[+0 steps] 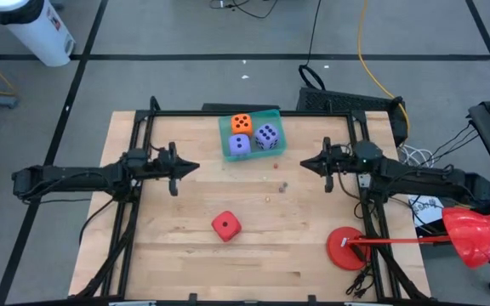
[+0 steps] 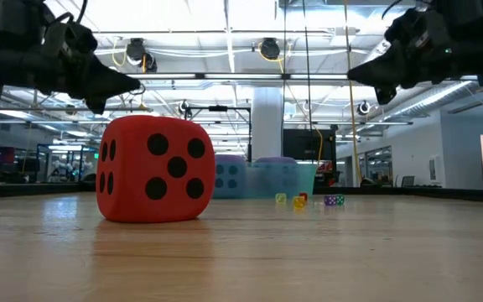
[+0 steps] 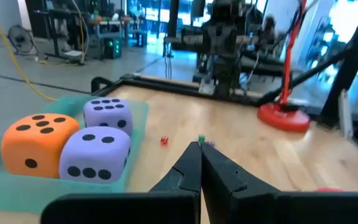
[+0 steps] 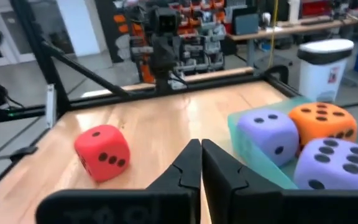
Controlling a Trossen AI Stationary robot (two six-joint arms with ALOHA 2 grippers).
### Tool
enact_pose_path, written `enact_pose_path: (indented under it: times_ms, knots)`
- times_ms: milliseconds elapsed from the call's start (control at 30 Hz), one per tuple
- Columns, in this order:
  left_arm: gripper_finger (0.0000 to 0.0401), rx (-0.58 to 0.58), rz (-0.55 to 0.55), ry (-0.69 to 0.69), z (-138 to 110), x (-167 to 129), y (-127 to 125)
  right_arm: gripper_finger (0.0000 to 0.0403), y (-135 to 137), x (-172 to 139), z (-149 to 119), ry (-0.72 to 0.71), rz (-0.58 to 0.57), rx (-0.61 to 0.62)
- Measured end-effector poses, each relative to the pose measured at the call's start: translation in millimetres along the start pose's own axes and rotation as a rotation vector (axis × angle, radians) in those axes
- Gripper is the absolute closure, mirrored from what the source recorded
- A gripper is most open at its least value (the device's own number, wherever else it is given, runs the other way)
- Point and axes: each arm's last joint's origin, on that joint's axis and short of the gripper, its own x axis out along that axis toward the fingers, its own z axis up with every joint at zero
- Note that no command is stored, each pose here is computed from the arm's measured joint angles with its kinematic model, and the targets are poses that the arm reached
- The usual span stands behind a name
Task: Pick & Place Dice
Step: Put the big red dice into the green bin
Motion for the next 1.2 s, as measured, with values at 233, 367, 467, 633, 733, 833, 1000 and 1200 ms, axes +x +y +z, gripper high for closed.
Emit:
enact_pose_path:
  times_ms: [233,367,467,633,733,833,1000,1200]
  knots:
    - [0.0395,-0.036,0.025,-0.025,-4,-2,1,0.0375,6,28,0,0.075,-0.113,0.088]
    - [0.0398,-0.033,0.102,-0.091,2,-3,3,0.0345,20,59,12,0.145,-0.041,0.102]
    - [0.0388,-0.045,0.113,-0.110,3,-3,3,0.0313,34,86,22,0.218,0.015,0.055]
    - [0.0380,-0.049,0.083,-0.105,3,-3,2,0.0235,55,137,36,0.288,0.086,-0.049]
    - [0.0389,-0.066,0.081,-0.106,3,-3,2,0.0180,68,163,44,0.280,0.141,-0.155]
    - [0.0397,-0.078,0.078,-0.105,3,-3,2,0.0118,83,183,45,0.278,0.239,-0.254]
    - [0.0384,-0.088,0.007,-0.088,2,-2,0,0.0016,99,209,42,0.277,0.394,-0.283]
    - [0.0383,-0.087,-0.051,-0.077,2,-2,-2,0.0006,104,235,22,0.304,0.516,-0.243]
